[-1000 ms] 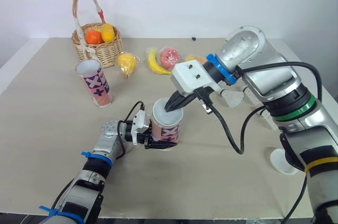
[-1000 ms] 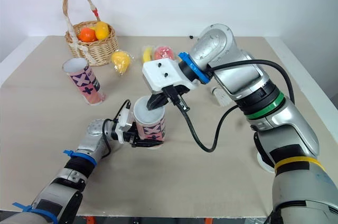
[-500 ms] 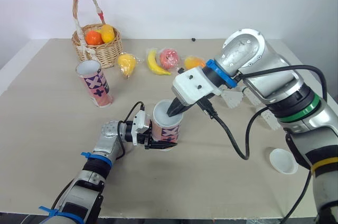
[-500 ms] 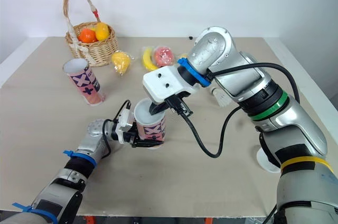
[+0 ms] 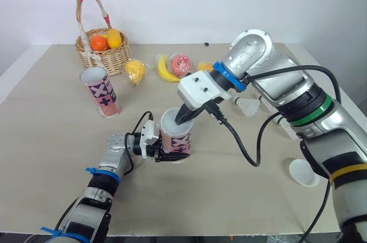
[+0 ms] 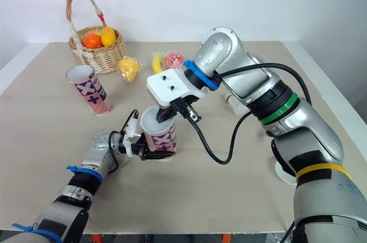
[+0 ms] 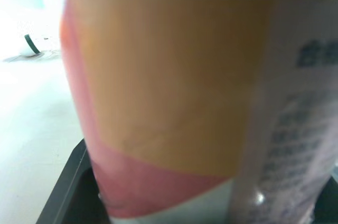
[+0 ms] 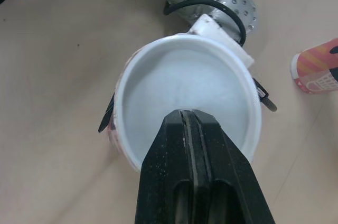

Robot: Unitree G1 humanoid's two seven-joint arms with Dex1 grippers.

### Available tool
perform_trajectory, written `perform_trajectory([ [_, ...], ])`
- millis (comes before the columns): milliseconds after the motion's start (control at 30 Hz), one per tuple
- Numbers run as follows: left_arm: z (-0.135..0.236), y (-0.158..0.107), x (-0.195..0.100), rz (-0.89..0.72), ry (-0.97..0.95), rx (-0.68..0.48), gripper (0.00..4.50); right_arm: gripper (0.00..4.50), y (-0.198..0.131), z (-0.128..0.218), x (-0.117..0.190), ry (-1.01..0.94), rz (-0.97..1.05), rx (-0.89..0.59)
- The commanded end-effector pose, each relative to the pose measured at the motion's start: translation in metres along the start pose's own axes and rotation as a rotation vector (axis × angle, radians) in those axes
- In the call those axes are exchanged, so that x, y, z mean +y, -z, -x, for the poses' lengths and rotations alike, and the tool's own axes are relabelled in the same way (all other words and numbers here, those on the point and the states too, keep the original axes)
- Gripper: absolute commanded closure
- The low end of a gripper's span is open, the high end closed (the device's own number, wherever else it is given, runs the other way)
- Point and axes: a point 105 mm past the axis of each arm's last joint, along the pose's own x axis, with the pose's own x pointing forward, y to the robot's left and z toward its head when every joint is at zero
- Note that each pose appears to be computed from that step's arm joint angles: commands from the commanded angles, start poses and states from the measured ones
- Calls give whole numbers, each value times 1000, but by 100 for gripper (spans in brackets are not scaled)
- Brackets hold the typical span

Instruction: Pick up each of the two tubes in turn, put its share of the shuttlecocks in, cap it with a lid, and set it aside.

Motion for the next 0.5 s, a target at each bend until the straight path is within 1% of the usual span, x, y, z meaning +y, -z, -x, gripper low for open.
perform_trajectory([
  [33, -3, 3, -3, 2, 4, 15, 160, 435, 5, -9, 6, -74, -19, 14],
  [400, -3, 4, -4, 3, 8, 17, 160, 435, -3, -5, -9, -16, -38, -45],
  [500, -3, 4, -4, 3, 10, 19, 160, 435, 1, -11, -6, -30, -42, -33],
])
